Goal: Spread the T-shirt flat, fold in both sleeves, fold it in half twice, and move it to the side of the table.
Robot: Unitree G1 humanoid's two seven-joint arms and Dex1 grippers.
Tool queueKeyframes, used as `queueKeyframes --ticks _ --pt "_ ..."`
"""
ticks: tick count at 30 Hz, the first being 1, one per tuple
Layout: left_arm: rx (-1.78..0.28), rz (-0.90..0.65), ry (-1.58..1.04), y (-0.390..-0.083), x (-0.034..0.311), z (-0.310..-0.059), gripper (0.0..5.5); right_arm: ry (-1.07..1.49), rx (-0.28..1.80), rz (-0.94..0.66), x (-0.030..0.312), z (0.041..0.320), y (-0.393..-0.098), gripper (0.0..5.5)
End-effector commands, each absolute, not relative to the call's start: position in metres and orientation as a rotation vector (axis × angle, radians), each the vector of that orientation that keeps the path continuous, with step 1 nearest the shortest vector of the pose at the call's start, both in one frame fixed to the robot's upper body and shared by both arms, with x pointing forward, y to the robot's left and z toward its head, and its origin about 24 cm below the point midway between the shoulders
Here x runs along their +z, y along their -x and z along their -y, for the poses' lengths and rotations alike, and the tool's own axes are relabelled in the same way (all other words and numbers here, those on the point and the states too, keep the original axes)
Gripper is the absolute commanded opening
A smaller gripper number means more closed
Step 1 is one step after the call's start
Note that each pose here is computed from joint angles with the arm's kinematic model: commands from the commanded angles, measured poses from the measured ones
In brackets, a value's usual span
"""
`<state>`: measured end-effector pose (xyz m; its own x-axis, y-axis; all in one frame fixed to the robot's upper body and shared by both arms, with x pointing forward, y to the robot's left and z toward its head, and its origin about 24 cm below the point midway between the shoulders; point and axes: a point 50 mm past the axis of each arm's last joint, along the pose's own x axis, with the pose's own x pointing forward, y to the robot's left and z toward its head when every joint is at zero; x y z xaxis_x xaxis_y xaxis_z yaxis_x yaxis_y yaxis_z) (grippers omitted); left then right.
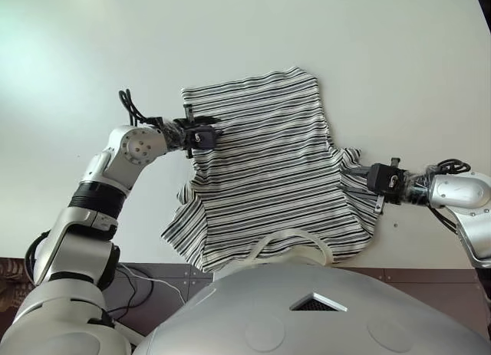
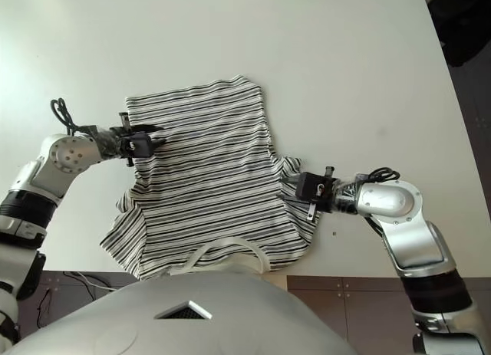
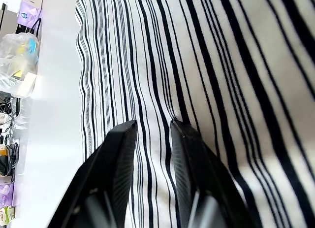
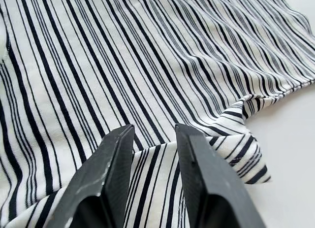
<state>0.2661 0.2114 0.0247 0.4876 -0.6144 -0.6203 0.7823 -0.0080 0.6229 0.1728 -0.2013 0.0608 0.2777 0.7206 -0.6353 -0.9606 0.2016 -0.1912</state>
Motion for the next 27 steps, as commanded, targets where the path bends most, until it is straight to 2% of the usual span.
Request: queueKeyframes --ticks 1,7,13,19,27 --pt "-1.240 -0.250 -1.068 -0.245 0.011 -0.208 1.28 0.675 1.293 -0.549 0.053 0.205 -0.160 1.51" --pt "-1.073 -0.128 -1.000 -0.277 0.026 -0.191 1.28 0.640 1.219 -0.380 0.083 0.195 -0.198 1.51" --pt "-1.069 -0.154 -1.036 -0.291 0.019 -0.192 1.28 0.652 1.165 -0.375 0.079 0.201 -0.219 1.51" --pt "-1.110 -0.210 -1.154 -0.307 0.007 -0.188 1.28 0.744 1.170 -0.521 0.037 0.218 -0.211 1.51" --pt "-0.989 0.023 -1.189 -0.350 0.048 -0.144 1.28 0.766 1.106 -0.560 0.030 0.238 -0.211 1.51"
